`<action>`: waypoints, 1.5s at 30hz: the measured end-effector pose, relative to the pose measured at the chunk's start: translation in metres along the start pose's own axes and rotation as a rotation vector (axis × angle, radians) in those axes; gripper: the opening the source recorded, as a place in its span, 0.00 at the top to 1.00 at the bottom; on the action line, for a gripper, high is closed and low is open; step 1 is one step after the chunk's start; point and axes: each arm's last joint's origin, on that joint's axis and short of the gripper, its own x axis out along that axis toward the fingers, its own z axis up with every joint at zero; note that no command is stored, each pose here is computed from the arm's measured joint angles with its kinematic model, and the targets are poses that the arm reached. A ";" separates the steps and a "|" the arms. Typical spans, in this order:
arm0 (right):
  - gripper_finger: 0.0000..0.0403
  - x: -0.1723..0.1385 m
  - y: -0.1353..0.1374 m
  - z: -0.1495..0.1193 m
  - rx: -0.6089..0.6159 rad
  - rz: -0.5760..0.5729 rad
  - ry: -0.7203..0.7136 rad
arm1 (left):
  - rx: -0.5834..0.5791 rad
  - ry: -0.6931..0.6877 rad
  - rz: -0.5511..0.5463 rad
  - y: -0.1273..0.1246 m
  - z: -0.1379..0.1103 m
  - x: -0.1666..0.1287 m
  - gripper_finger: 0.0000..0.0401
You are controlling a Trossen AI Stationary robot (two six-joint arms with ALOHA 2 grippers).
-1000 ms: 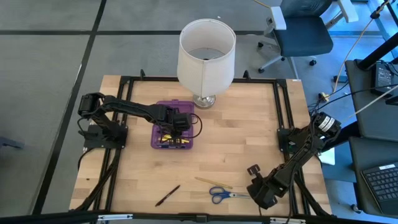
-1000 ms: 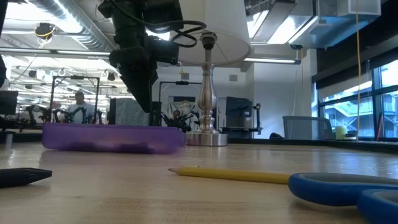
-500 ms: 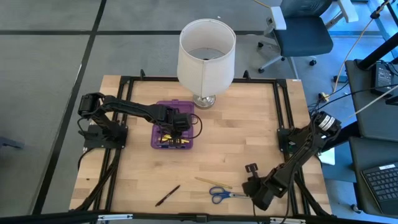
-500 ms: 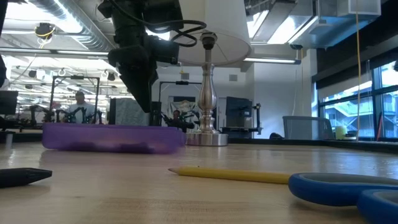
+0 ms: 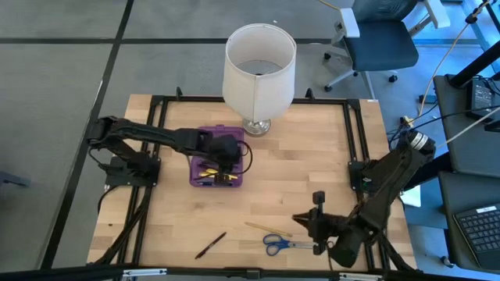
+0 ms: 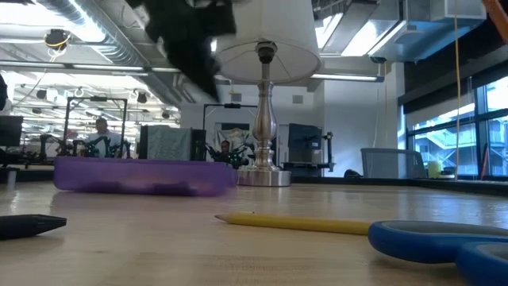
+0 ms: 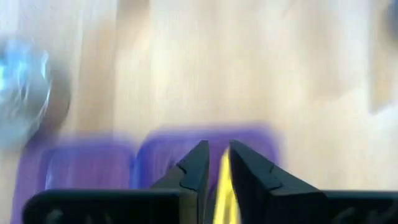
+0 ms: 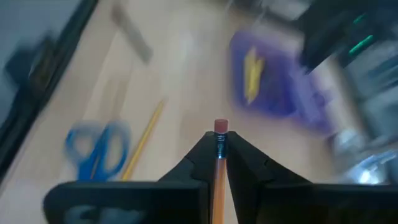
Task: Pick & place school supplies into a supply box
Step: Put the orange pencil into the purple supply box
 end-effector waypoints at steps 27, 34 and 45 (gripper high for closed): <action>0.90 0.010 -0.084 -0.018 0.075 0.038 -0.916 | 0.067 -0.879 -0.312 -0.030 -0.015 0.019 0.51; 0.90 0.039 -0.105 -0.028 0.088 0.043 -0.912 | 0.038 -0.877 -0.267 -0.034 -0.015 0.019 0.44; 0.90 0.080 -0.120 -0.007 0.087 0.002 -0.885 | 0.016 -0.883 -0.141 -0.037 -0.015 0.019 0.47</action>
